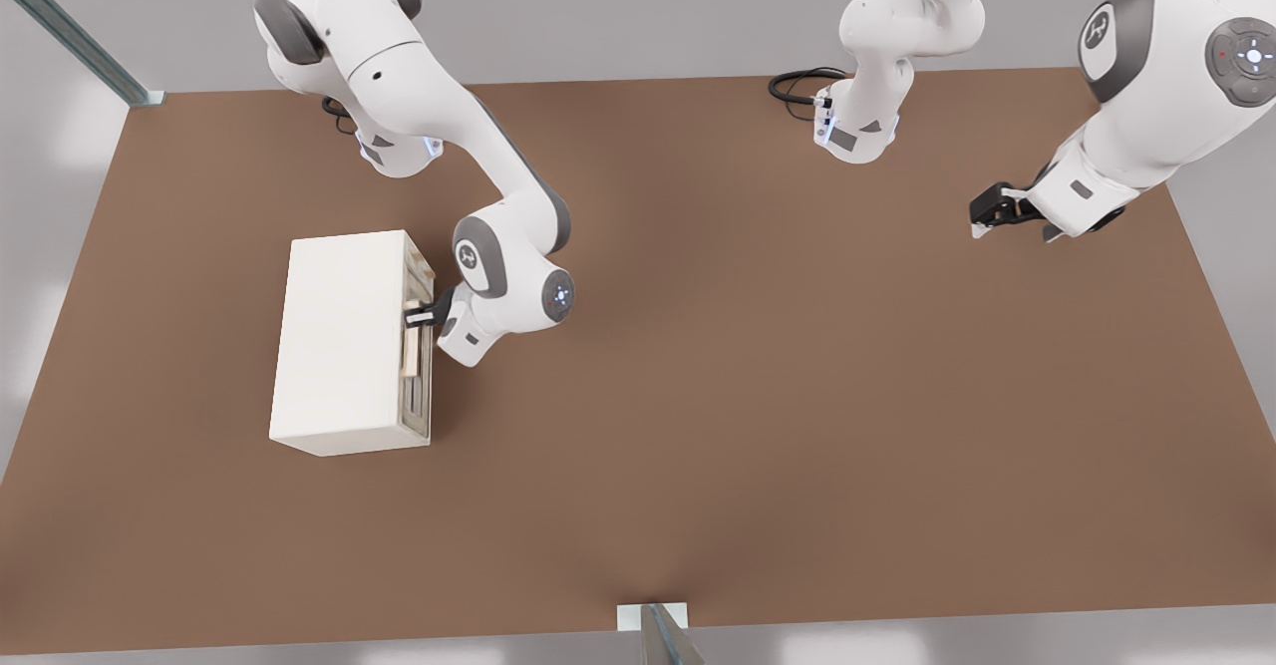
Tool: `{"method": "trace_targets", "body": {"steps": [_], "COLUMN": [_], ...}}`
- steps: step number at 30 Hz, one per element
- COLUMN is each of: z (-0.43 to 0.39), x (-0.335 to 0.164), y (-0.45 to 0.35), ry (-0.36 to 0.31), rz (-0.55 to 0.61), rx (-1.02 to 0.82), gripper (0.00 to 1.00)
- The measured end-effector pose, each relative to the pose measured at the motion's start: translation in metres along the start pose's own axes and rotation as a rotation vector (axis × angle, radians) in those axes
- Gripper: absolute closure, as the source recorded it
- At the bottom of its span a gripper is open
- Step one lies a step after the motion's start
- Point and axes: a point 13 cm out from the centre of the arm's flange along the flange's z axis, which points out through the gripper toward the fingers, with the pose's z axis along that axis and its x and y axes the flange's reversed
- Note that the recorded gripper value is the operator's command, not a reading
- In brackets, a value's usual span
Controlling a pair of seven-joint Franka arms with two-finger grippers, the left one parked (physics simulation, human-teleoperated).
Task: Keep left arm still and open the oven door with right arm
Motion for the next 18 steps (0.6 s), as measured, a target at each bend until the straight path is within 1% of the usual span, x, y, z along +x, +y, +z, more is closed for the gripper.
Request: {"method": "trace_targets", "body": {"steps": [8, 18], "z": [0.023, 0.027], "x": [-0.008, -0.031], "y": [0.012, 0.019], "ry": [0.041, 0.023], "rz": [0.111, 0.213], "rx": [0.020, 0.012], "gripper": [0.79, 0.79]}}
